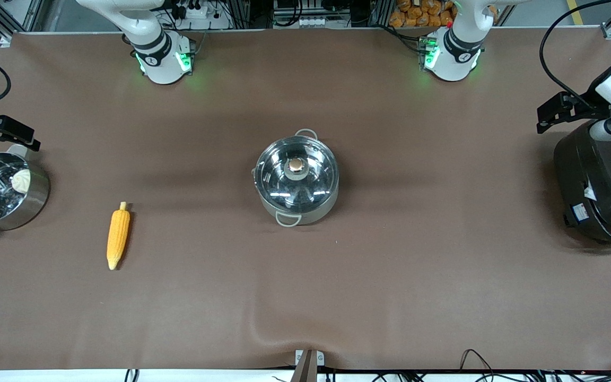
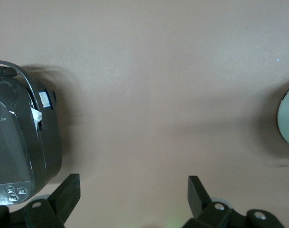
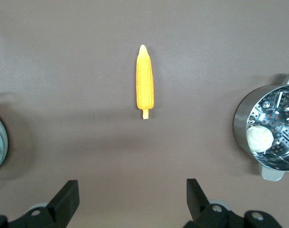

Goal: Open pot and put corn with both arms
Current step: 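Reach the left gripper over the glass lid knob of the steel pot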

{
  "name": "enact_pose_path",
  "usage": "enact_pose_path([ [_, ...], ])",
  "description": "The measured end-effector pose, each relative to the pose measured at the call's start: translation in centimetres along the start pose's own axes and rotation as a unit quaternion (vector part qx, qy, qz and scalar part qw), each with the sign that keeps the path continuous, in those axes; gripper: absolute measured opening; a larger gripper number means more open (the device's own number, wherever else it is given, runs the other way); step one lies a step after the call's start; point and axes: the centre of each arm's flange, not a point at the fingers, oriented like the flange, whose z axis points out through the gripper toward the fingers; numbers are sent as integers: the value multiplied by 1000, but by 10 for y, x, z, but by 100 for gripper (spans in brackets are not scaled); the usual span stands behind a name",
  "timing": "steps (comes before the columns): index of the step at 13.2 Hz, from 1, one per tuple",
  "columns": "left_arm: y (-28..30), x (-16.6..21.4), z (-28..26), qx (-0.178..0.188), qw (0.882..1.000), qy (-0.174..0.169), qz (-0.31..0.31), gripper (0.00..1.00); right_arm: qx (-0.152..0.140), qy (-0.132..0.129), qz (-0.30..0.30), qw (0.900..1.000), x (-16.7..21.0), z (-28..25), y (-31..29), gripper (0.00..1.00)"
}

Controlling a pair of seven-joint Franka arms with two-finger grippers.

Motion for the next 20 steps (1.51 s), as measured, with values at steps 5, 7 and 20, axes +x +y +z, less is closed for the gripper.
enact_pose_path([
  [5,0,0,0,0,1000,0,-4,100,6,0,-1,1000,0,0,-2,100],
  [7,0,0,-1,0,1000,1,-4,100,6,0,-1,1000,0,0,-2,100],
  [20,257,34,68,-24,987,-15,-160,100,6,-3,-2,1000,1,3,-4,100],
])
